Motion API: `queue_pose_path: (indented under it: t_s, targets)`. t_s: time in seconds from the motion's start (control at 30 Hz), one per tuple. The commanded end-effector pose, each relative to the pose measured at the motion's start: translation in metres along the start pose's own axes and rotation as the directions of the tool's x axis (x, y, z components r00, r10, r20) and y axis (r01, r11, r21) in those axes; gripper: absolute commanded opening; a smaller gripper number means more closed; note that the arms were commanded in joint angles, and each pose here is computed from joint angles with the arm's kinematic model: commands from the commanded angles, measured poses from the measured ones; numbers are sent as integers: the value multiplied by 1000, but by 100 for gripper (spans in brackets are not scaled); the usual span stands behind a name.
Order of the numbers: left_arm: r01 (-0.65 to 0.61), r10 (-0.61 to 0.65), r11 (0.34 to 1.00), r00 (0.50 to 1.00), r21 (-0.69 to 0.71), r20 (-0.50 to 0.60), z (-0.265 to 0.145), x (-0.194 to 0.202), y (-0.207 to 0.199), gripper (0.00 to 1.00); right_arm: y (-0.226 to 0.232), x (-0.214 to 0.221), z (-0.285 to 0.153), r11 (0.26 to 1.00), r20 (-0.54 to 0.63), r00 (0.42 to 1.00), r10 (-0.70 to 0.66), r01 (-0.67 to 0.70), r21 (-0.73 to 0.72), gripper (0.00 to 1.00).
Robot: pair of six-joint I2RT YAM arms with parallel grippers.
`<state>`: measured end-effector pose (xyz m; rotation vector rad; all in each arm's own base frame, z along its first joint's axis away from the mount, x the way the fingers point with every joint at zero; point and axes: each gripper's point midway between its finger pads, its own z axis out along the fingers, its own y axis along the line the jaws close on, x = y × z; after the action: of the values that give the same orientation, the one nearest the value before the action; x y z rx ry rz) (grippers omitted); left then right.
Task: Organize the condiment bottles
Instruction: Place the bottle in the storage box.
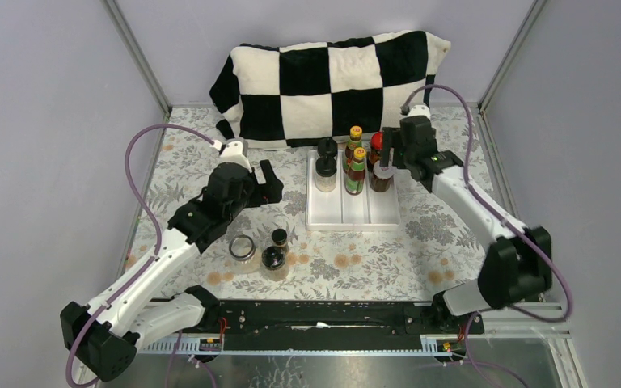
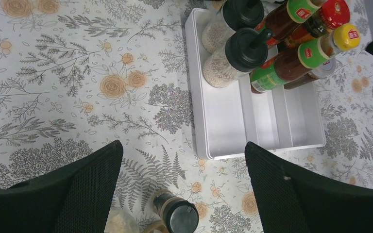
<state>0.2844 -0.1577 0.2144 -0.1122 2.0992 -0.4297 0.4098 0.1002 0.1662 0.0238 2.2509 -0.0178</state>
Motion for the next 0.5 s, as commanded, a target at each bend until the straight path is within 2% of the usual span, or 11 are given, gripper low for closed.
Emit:
queue_pose_path:
  t_s: [0.0, 0.27, 0.47]
  targets:
    - [-16, 15, 1000, 998, 19, 55, -11, -16, -3, 99, -15, 1, -48, 998, 60, 997, 55, -55, -9, 88]
    - [-1, 0, 995, 1000, 95, 7, -18, -7, -15, 99, 4, 53, -94, 974, -12, 995, 98, -98, -205, 87]
    - [11, -15, 985, 1000, 173, 20, -30, -8, -28, 99, 35, 63, -128, 946, -1, 998, 70, -67, -316, 86]
